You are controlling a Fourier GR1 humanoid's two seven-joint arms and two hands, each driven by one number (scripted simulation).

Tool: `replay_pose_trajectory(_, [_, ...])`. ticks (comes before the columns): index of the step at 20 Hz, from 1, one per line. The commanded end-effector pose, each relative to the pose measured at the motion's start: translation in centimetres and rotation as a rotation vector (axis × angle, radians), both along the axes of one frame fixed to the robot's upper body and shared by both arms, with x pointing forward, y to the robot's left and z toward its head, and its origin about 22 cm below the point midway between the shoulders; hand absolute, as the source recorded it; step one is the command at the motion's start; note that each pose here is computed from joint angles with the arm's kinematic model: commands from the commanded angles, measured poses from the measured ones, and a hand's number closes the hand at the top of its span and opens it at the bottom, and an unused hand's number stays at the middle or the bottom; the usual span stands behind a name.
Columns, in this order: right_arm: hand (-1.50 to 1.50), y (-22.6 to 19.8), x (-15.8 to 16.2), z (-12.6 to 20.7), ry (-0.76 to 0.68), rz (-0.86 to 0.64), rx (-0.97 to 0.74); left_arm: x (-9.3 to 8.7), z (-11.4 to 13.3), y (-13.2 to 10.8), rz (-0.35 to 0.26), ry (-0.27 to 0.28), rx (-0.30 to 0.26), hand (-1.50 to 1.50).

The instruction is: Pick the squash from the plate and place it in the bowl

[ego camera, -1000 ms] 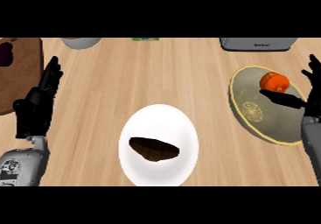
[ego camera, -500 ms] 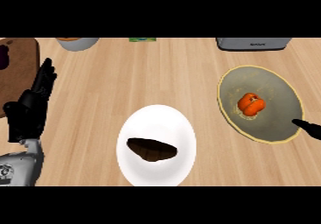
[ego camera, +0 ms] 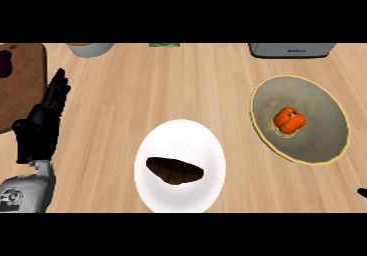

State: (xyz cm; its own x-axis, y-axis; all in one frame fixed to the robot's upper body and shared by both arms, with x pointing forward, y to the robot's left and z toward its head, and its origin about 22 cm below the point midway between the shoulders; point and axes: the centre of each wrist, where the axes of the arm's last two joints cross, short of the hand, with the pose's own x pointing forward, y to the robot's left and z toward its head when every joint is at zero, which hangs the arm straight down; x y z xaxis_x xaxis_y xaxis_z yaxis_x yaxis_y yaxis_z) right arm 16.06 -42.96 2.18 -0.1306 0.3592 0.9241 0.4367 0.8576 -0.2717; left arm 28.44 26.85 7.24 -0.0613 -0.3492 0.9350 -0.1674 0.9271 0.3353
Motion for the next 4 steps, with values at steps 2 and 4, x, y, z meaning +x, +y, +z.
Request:
replay_pose_trajectory(2, [-1.5, -0.1, -4.0, 0.0, -0.005, 0.027, -0.007, 0.5, 0.9, -0.2, 0.007, -0.007, -0.001, 0.0])
replay_pose_trajectory(4, [-1.5, 1.5, -4.9, -0.4, -0.022, 0.018, -0.005, -1.1, 1.8, 1.6, -0.009, -0.017, 0.016, 0.0])
